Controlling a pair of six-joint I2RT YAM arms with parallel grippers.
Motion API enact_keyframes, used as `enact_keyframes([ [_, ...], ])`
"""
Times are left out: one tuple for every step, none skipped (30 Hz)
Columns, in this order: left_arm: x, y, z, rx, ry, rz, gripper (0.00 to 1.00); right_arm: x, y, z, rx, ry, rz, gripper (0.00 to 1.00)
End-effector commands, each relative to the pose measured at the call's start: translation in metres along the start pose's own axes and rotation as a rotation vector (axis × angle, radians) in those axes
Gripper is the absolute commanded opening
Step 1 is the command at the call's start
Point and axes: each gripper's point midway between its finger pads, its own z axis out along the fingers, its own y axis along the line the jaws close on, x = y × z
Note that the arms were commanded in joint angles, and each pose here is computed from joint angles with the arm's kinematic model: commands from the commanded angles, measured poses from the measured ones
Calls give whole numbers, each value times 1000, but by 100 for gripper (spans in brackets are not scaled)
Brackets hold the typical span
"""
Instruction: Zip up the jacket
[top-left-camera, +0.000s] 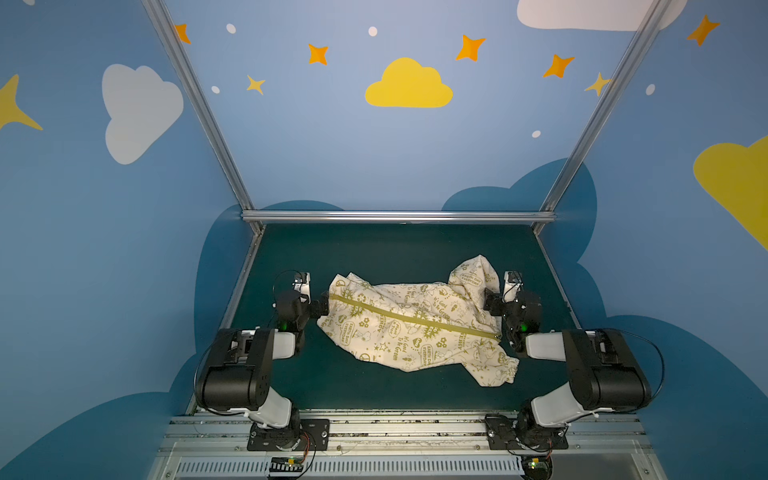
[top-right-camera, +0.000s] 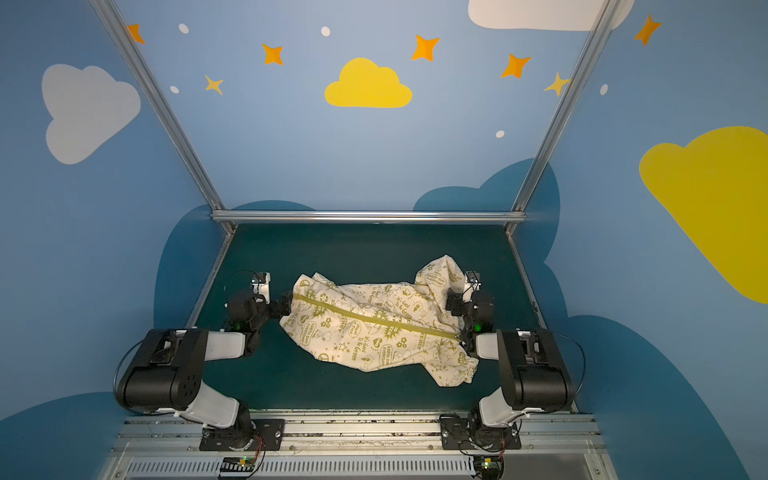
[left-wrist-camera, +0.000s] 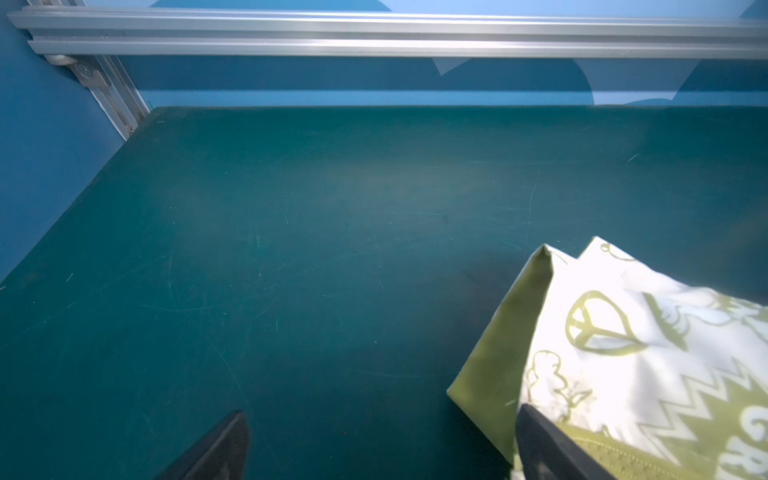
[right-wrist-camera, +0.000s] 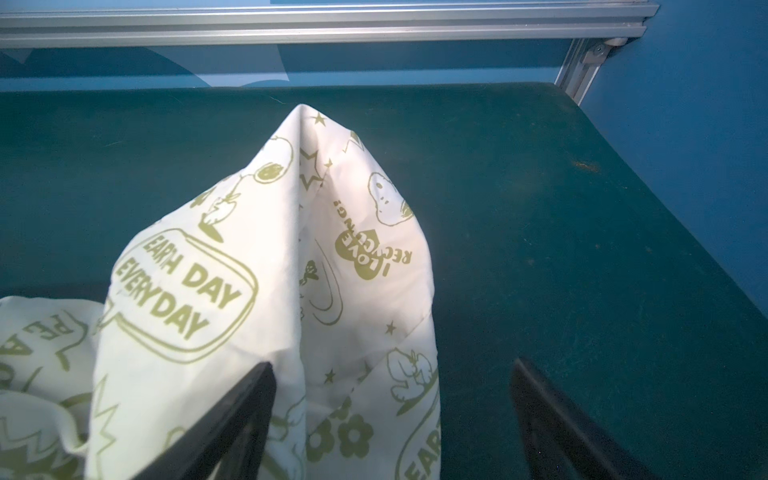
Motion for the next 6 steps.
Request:
enact_keyframes([
  [-9,-2,-1,7,-13,6,99,-5,-1,0,-4,-9,8,89],
  [-9,-1,0,5,-20,3,99,-5,0,0,-7,-7,8,88],
  [-10,-2,0,6,-19,5,99,-5,-1,0,-6,-6,9,89],
  [-10,-2,-1,6,-16,6,99,-4,0,0,-8,-5,8,89],
  [-10,-2,0,6,-18,5,99,-6,0,0,-9,-10,8,88],
  [-10,-2,-1,6,-20,4,99,-7,0,0,-9,-13,7,89],
])
